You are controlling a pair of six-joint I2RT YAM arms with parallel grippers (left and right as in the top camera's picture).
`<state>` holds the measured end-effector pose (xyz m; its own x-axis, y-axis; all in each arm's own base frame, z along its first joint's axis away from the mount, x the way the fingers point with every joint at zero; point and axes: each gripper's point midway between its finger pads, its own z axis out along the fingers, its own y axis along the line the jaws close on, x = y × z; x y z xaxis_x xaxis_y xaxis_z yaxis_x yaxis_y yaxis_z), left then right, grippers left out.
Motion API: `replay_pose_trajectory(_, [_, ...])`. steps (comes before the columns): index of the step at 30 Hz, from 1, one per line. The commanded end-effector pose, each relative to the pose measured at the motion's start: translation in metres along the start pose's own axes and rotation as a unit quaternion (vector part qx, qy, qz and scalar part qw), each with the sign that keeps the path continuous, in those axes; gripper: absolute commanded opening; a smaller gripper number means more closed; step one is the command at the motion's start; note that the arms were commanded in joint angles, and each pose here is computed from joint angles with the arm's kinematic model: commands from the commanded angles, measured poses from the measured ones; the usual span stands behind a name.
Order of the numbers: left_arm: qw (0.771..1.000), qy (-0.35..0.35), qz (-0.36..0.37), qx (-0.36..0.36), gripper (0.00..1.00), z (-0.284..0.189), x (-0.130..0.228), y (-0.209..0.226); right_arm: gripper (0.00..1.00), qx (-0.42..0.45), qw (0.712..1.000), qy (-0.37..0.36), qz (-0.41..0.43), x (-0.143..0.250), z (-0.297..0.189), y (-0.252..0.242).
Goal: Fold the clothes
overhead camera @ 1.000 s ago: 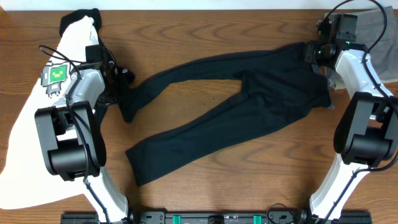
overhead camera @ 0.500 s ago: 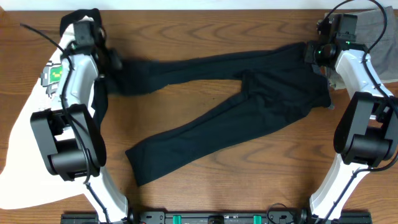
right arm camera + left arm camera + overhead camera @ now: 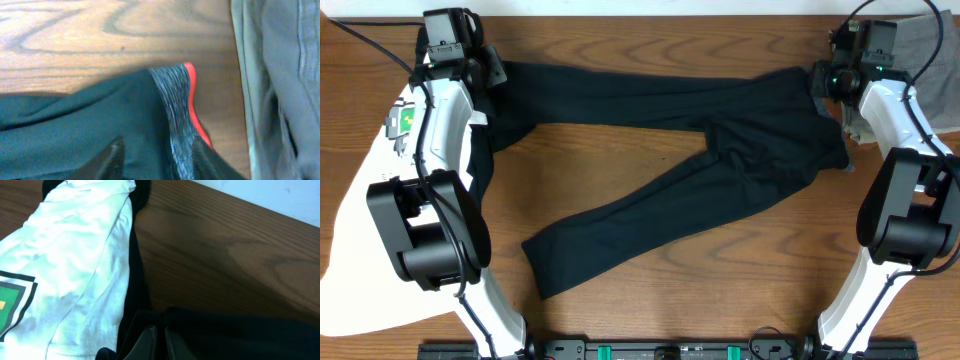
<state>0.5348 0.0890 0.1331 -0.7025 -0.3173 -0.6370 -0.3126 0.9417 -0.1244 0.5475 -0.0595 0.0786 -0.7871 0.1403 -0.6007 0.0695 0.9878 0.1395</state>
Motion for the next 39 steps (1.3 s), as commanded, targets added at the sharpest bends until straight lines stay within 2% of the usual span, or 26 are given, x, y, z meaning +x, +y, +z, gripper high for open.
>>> replay_pose_trajectory(1, [1.000, 0.003, 0.001, -0.012, 0.06, 0.004, 0.003, 0.006, 0.48, -0.009, 0.999, -0.017, -0.031, -0.010, -0.001, -0.005])
replay_pose_trajectory(5, [1.000, 0.005, 0.001, -0.012, 0.06, 0.004, 0.003, 0.006, 0.54, -0.005, 0.999, -0.031, -0.026, -0.014, 0.006, -0.019])
replay_pose_trajectory(12, [1.000, 0.007, 0.001, -0.013, 0.06, 0.004, 0.004, 0.007, 0.57, -0.075, 0.996, -0.051, -0.011, -0.007, 0.038, -0.029])
replay_pose_trajectory(18, [1.000, 0.015, 0.001, -0.014, 0.06, 0.004, 0.009, 0.007, 0.59, -0.117, 0.992, -0.048, -0.016, 0.006, 0.064, -0.013])
replay_pose_trajectory(26, [1.000, 0.021, 0.002, -0.015, 0.06, 0.004, 0.012, 0.008, 0.58, -0.116, 0.992, -0.044, -0.027, 0.014, 0.084, 0.008])
replay_pose_trajectory(30, [1.000, 0.021, 0.002, -0.015, 0.06, 0.004, 0.012, 0.008, 0.44, -0.109, 0.992, -0.048, -0.030, 0.012, 0.086, 0.012])
replay_pose_trajectory(34, [1.000, 0.021, 0.001, -0.015, 0.06, 0.004, 0.012, 0.007, 0.15, -0.108, 0.993, -0.049, -0.027, 0.011, 0.087, 0.018])
replay_pose_trajectory(36, [1.000, 0.021, 0.002, -0.015, 0.06, 0.004, 0.012, 0.007, 0.08, -0.106, 0.993, -0.049, -0.018, 0.011, 0.087, 0.018])
replay_pose_trajectory(39, [1.000, 0.021, 0.002, -0.015, 0.06, 0.004, 0.011, 0.008, 0.04, -0.099, 0.993, -0.059, -0.010, 0.002, 0.085, 0.015])
